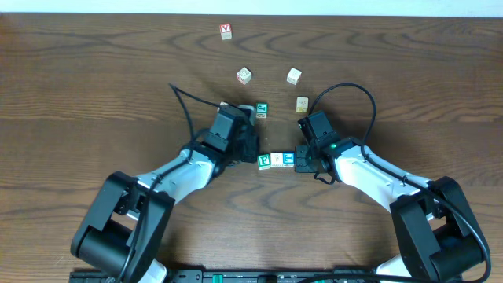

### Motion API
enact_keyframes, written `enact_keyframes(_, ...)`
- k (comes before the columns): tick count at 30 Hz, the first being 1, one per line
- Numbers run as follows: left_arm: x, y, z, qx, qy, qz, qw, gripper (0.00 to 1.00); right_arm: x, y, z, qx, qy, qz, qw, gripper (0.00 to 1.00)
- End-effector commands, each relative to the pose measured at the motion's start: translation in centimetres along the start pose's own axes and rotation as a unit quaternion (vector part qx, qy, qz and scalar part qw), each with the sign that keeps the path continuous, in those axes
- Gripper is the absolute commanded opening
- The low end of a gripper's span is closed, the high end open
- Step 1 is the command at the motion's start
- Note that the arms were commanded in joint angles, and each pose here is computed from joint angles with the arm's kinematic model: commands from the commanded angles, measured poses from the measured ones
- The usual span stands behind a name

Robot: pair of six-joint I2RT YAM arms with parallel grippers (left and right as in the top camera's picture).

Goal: Lift 3 blocks

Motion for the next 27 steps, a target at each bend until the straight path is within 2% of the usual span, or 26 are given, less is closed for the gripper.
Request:
enact_keyframes(1,2.6,0.2,-0.3,0.009,0.038,-0.041,0.998,0.07,-1.8,-1.8,1.6,0.034,-0.032,0.006,0.999,0.01)
enact_keyframes(6,3.9,-2.5,-0.8,0.074,0.063,-0.069,0.993,0.07,-1.8,-1.8,1.6,0.034,-0.032,0.006,0.999,0.01)
enact_keyframes(12,3.2,-7.2,-1.8,0.185,0.078,-0.083,0.976,0.07,-1.8,-1.8,1.6,0.034,-0.032,0.006,0.999,0.01)
enact_keyframes(17,-0.6,-9.9,-2.0,0.249,0.015,-0.049,0.967,0.07,-1.8,-1.8,1.6,0.034,-0.032,0.006,0.999,0.01)
enact_keyframes(22,-2.8,-10.7,-1.6,0.259,-0.006,-0.034,0.965,0.07,-1.9,-1.9,1.6,0.037,-0.034,0.006,0.999,0.01)
enact_keyframes(27,-3.2,-10.1,-1.2,0.242,-0.008,-0.037,0.97,0.07,-1.9,-2.0,1.6,0.039,-0.034,0.006,0.999,0.01)
Point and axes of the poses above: each gripper's point midway between its finger pads, its own z axis out along the fingers, its own x axis along the line the jaws close on, y = z × x, the point moved 4 cm from there along -z, back along the fingers, and after that the axes turned 7 degrees about z, right-handed, at the moved point
